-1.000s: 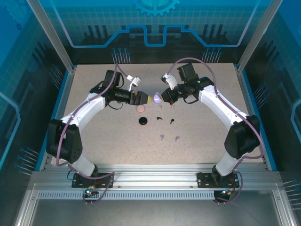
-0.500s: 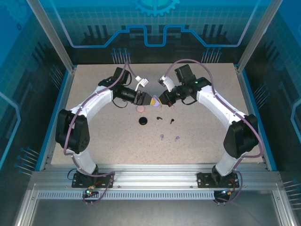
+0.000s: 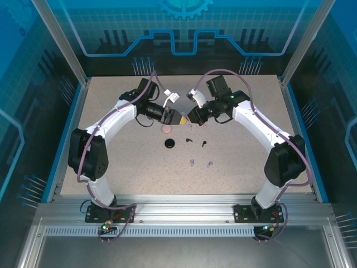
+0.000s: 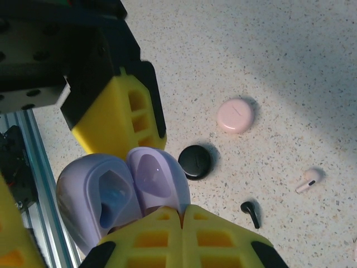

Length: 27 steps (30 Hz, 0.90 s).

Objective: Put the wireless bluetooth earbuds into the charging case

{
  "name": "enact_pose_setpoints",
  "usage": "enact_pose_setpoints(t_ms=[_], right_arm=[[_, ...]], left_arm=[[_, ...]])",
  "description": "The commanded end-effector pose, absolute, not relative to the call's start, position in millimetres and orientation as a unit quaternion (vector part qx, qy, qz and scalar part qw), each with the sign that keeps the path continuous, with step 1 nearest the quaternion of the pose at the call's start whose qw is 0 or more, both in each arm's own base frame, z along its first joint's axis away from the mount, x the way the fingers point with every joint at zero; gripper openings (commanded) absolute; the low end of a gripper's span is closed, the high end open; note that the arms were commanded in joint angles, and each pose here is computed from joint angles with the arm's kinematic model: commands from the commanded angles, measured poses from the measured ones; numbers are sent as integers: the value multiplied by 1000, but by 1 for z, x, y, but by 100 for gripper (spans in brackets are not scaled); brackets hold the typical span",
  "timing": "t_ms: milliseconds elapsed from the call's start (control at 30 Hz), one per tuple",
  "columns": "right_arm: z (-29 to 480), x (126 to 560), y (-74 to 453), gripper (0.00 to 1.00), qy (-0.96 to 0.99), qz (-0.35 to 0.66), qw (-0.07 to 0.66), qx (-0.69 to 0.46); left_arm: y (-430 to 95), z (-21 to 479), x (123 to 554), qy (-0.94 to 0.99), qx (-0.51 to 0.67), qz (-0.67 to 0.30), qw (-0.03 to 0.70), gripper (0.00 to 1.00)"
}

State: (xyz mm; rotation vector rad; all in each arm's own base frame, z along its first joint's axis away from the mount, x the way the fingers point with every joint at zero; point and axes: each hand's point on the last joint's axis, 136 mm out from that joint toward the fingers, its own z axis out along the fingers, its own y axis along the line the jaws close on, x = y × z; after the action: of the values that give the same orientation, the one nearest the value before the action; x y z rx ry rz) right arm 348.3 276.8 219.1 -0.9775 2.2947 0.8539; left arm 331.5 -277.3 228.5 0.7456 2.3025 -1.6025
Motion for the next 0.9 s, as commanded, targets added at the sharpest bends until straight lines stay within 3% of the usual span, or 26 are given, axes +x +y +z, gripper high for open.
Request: enact_pose_setpoints(t_ms=[0,667,867], right_arm=[[228,343,287,0,832,329,248,-372],[222,342,286,0,834,324,241,-375],[222,343,286,0,834,323,242,-375]], left_arm=[[-282,233,325,777,266,-560,107,49],[-283,243,332,773,273,-558,126,45],[-282,242,331,774,273,-558,124,38]])
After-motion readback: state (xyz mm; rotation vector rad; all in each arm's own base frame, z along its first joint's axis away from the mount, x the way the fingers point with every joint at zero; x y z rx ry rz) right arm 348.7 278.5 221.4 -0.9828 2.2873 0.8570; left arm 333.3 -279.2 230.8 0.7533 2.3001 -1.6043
